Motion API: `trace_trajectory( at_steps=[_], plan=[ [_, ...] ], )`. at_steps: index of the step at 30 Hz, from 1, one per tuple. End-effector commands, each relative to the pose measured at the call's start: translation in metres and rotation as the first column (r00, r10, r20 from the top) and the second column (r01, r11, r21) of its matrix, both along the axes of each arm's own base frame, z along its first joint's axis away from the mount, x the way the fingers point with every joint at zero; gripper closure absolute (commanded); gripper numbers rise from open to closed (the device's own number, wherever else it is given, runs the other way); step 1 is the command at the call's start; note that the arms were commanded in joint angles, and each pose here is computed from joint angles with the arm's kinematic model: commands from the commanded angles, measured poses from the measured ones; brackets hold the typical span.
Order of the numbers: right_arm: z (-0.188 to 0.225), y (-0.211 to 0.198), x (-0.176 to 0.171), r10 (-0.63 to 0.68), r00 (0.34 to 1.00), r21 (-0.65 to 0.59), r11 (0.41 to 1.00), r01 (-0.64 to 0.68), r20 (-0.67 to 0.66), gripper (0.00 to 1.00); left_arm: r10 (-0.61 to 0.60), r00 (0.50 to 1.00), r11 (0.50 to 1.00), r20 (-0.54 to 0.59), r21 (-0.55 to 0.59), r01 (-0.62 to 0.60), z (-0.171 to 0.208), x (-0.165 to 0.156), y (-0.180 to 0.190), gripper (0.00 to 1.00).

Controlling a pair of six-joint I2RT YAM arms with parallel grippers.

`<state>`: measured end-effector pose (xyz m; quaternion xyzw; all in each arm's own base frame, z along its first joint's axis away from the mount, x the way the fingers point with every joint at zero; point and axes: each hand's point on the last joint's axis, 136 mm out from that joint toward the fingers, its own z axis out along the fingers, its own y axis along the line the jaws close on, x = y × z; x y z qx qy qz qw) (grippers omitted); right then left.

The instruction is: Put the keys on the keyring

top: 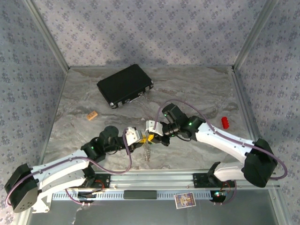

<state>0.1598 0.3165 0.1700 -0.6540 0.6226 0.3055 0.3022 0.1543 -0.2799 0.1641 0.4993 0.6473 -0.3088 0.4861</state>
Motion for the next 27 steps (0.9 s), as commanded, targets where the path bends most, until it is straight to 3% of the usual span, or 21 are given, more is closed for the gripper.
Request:
trace_trajectory(
  at_steps=[1,8,11,14,27],
  plan=[
    [0.013,0.008,-0.002,0.036,0.999,0.023,0.999,-0.036,0.021,1.0,-0.028,0.999,0.999,0.02,-0.015,0.029,0.011,-0.001,-0.005,0.92],
    [0.011,0.009,-0.001,0.013,1.0,0.038,0.999,-0.014,0.021,1.0,-0.036,0.999,0.999,0.022,-0.023,0.036,0.01,-0.002,-0.006,1.0],
    [0.006,0.004,0.003,-0.017,1.0,0.049,0.999,0.016,0.013,0.83,-0.027,0.999,0.999,0.02,-0.046,0.027,0.01,-0.002,-0.005,1.0],
    [0.001,-0.001,0.005,-0.043,0.999,0.082,0.996,0.044,-0.011,0.77,-0.016,1.0,0.997,0.012,-0.075,0.017,0.009,-0.002,-0.004,1.0],
    [0.001,-0.001,0.004,-0.043,0.998,0.124,0.991,0.048,-0.041,0.79,-0.005,1.0,0.994,0.014,-0.109,0.006,0.011,-0.002,-0.003,1.0]
  ],
)
